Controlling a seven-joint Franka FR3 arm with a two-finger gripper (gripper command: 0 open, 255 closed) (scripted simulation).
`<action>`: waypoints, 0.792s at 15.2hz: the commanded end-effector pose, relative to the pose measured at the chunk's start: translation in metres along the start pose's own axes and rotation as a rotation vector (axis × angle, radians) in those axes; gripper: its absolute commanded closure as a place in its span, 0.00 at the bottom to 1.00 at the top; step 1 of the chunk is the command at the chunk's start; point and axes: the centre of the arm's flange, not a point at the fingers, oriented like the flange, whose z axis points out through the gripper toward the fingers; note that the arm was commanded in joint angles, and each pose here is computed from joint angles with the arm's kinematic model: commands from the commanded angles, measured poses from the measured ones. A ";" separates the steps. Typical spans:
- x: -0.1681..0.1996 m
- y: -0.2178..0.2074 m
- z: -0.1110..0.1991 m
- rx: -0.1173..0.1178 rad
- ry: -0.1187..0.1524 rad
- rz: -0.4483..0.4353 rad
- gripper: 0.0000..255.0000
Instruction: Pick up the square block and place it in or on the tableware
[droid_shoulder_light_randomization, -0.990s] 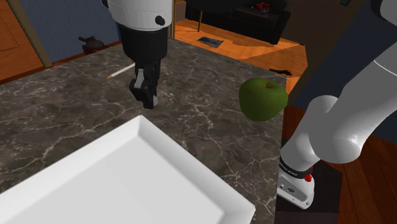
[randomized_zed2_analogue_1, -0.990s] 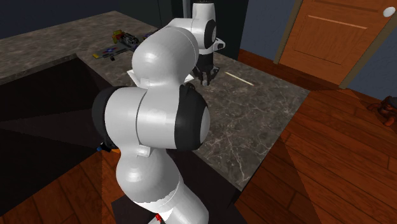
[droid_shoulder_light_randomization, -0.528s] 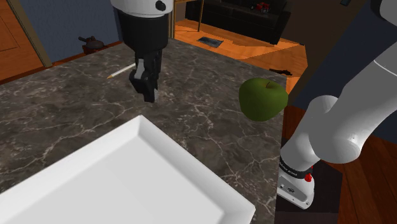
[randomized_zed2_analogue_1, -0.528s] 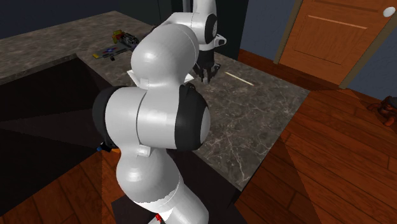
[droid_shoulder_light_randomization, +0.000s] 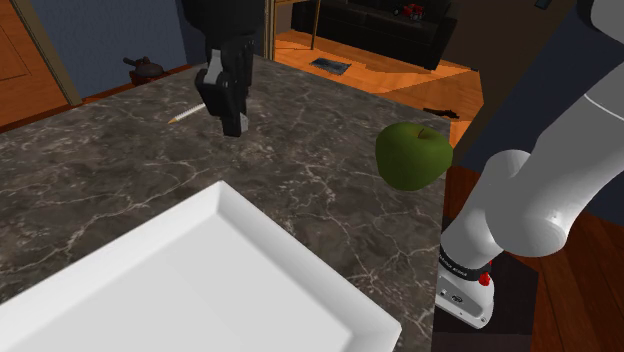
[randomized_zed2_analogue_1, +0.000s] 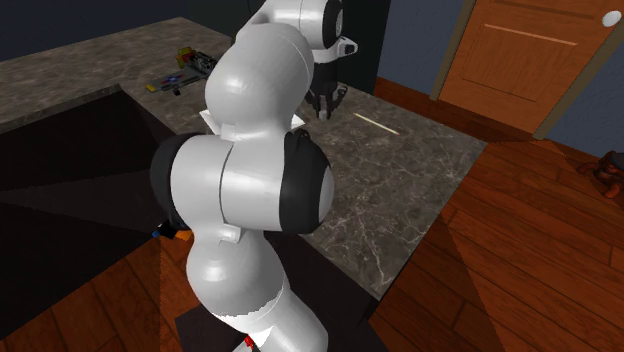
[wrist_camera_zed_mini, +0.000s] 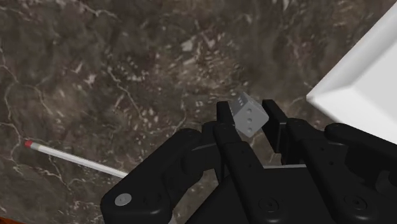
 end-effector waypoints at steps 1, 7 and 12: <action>0.000 0.001 -0.011 0.000 -0.001 0.000 1.00; -0.002 -0.024 -0.029 0.000 -0.001 0.000 1.00; -0.007 -0.090 -0.033 0.000 -0.001 0.000 1.00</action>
